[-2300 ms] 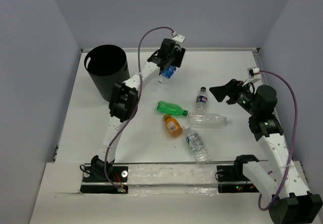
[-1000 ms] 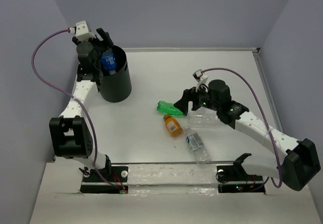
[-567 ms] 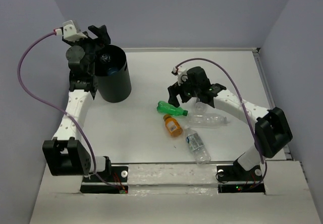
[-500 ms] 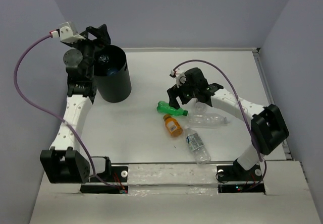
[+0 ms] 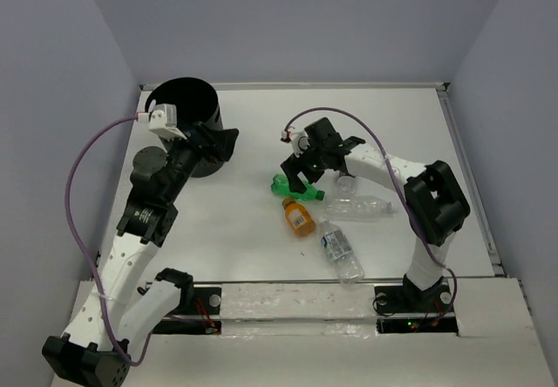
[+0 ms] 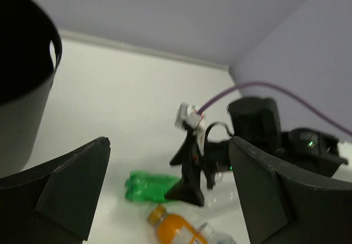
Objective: Put the plastic bottles in the bin
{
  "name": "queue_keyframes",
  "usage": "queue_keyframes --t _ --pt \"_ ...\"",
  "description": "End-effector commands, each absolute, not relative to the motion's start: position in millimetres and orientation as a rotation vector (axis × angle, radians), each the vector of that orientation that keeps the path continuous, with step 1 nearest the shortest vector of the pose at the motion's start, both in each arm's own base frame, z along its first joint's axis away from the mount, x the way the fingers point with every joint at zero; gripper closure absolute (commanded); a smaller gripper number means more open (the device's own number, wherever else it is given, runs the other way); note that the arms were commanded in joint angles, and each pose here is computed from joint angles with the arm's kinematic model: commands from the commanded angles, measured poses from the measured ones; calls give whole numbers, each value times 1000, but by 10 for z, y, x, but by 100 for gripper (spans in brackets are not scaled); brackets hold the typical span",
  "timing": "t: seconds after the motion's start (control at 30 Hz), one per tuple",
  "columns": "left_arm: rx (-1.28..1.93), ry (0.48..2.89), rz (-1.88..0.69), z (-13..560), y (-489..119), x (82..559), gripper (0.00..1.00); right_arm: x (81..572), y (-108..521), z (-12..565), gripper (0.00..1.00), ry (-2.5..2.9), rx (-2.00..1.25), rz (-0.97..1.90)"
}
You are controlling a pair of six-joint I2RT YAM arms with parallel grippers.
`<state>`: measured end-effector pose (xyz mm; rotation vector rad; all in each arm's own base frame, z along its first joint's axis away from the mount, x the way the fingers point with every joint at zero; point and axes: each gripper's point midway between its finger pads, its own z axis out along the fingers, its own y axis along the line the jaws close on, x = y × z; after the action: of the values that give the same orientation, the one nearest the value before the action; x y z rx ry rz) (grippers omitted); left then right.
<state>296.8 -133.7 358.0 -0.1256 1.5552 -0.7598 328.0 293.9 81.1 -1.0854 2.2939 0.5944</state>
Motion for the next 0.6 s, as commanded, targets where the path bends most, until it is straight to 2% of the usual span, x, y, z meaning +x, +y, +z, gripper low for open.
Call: queue_keyframes --t 0.0,0.23,0.3,0.33,0.43,0.53,0.57 --pt "-86 1780 -820 2918 -1487 2744 1 3404 3088 806 12 2275 -1148 600" --pt "-58 1808 -722 2722 -1344 2629 1 3517 3242 609 6 2327 -1245 534" --pt "-39 1808 -725 2711 -1356 2611 1 3623 3261 596 9 2326 -1241 497" --pt "-36 1810 -725 2676 -1357 2608 1 3663 3272 597 13 2322 -1236 485" --pt "-16 1810 -726 2626 -1369 2591 1 3833 3344 648 15 2292 -1212 455" --pt "9 1799 -714 2624 -1366 2576 1 4026 3420 726 32 2242 -1187 418" --pt "12 1785 -694 2670 -1344 2574 1 4074 3440 721 42 2235 -1181 409"
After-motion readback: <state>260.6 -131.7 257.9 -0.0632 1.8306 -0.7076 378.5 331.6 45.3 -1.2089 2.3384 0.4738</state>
